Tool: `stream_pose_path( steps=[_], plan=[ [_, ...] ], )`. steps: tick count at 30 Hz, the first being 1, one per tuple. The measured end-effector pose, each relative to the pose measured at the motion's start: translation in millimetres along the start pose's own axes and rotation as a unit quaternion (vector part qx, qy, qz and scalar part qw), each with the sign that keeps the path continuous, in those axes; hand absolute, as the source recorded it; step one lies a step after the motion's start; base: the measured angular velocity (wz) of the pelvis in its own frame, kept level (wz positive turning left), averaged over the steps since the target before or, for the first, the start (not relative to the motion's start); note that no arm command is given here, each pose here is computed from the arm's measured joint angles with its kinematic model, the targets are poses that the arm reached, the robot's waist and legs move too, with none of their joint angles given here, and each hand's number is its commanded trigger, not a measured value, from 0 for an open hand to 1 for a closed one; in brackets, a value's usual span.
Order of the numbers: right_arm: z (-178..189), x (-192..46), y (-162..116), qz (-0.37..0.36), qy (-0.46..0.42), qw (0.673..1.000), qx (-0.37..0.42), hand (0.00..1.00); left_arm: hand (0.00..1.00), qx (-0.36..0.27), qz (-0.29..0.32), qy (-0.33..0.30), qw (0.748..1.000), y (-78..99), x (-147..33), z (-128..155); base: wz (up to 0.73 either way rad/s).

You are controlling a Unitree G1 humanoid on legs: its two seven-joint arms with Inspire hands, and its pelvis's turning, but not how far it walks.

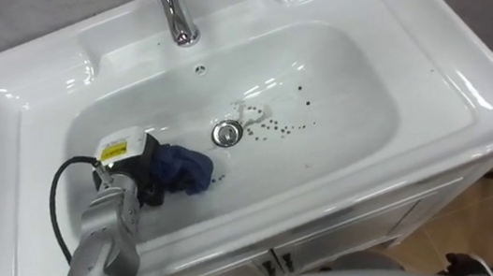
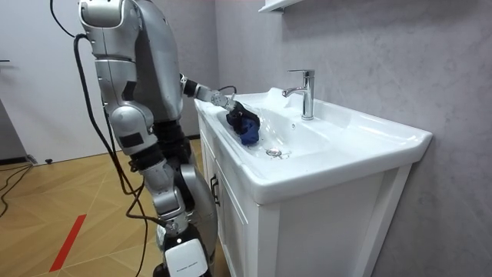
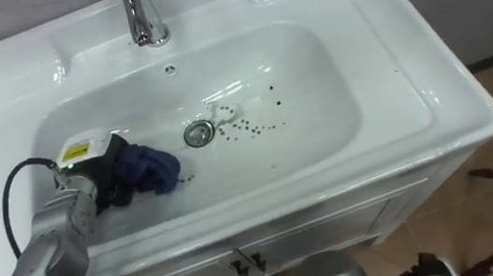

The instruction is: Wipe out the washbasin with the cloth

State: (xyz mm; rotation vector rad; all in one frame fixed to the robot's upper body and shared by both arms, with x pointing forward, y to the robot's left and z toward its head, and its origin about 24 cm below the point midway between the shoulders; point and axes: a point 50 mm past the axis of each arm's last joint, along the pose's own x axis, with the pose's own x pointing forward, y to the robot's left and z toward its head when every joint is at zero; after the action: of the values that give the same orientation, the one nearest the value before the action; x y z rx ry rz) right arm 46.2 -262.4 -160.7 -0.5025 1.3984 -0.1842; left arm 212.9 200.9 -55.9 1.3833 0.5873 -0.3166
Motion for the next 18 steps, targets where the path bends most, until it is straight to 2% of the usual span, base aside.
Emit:
stream_pose_path(
  steps=[11, 18],
  plan=[
    [-7.1, -0.7, 3.6, 0.006, 0.02, 1.0, -0.018, 0.0, 1.0, 0.02, 0.0, -0.005, 1.0, 1.7, 6.8, 18.7, 0.06],
    [-2.2, -0.9, 8.2, 0.02, 0.025, 0.999, -0.043, 0.0, 1.0, 0.024, -0.01, -0.055, 0.998, 5.4, 15.8, 64.3, 0.04]
  ],
)
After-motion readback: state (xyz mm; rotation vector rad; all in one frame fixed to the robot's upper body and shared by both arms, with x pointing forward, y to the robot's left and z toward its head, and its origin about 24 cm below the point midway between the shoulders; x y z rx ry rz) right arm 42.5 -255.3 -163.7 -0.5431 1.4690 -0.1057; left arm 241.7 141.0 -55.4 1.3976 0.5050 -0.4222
